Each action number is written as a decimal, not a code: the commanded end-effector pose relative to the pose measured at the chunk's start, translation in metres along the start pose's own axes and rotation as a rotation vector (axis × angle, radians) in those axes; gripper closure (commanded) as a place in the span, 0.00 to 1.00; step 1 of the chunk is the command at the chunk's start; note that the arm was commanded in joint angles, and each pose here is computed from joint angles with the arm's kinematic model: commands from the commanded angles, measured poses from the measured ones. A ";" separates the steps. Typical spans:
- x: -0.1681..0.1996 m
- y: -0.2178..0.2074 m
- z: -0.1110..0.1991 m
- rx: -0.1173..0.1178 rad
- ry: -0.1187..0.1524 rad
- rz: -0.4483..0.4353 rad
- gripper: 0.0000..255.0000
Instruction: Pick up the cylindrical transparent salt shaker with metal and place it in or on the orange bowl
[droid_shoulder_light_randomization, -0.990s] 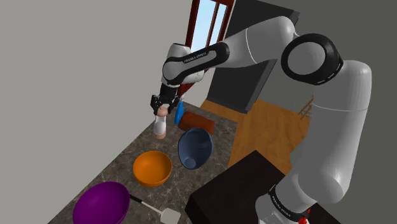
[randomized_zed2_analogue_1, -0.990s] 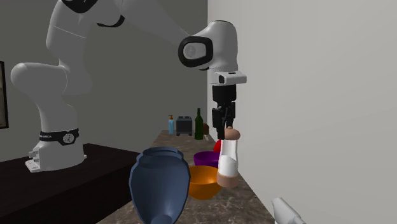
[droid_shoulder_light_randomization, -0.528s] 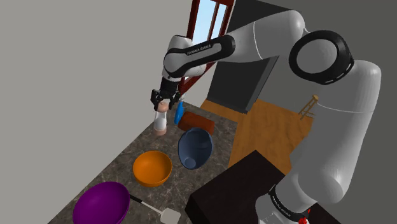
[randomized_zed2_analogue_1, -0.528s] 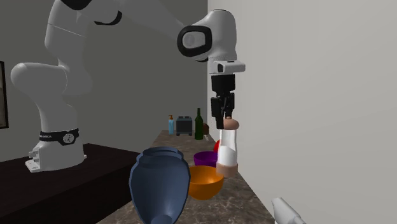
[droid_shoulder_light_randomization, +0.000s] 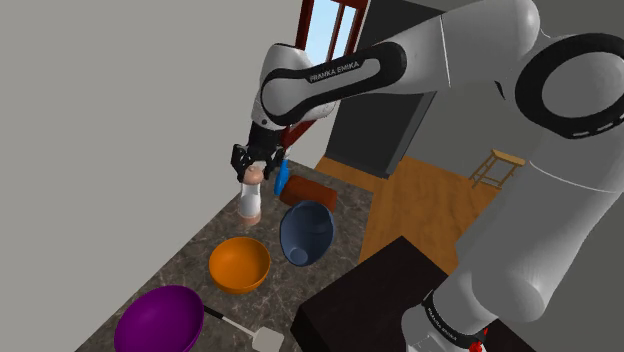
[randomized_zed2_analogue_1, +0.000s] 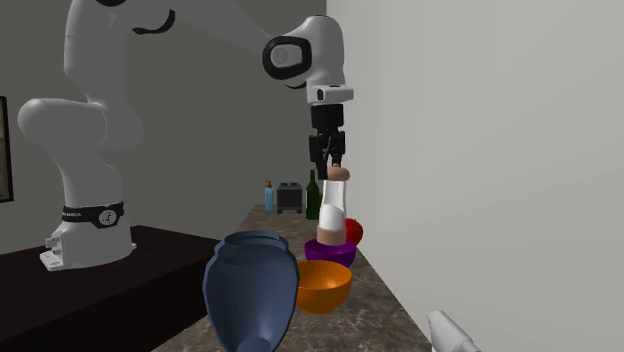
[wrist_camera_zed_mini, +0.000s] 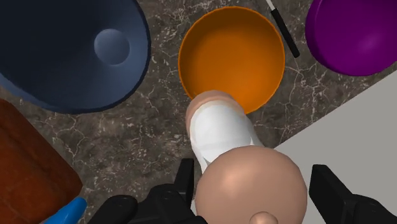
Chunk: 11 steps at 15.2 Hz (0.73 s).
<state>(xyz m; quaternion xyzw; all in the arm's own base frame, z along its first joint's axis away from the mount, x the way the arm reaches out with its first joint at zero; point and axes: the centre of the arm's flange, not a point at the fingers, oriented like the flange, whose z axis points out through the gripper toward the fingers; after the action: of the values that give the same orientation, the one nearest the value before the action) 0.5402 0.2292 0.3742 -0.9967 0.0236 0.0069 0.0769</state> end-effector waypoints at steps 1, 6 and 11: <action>-0.021 -0.012 -0.006 0.000 0.001 0.001 1.00; -0.073 -0.048 -0.024 0.000 0.001 0.001 1.00; -0.073 -0.044 0.002 0.000 0.001 0.001 1.00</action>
<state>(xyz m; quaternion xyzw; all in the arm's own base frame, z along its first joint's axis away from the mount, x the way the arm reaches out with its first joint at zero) 0.4692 0.2760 0.3866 -0.9967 0.0239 0.0069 0.0767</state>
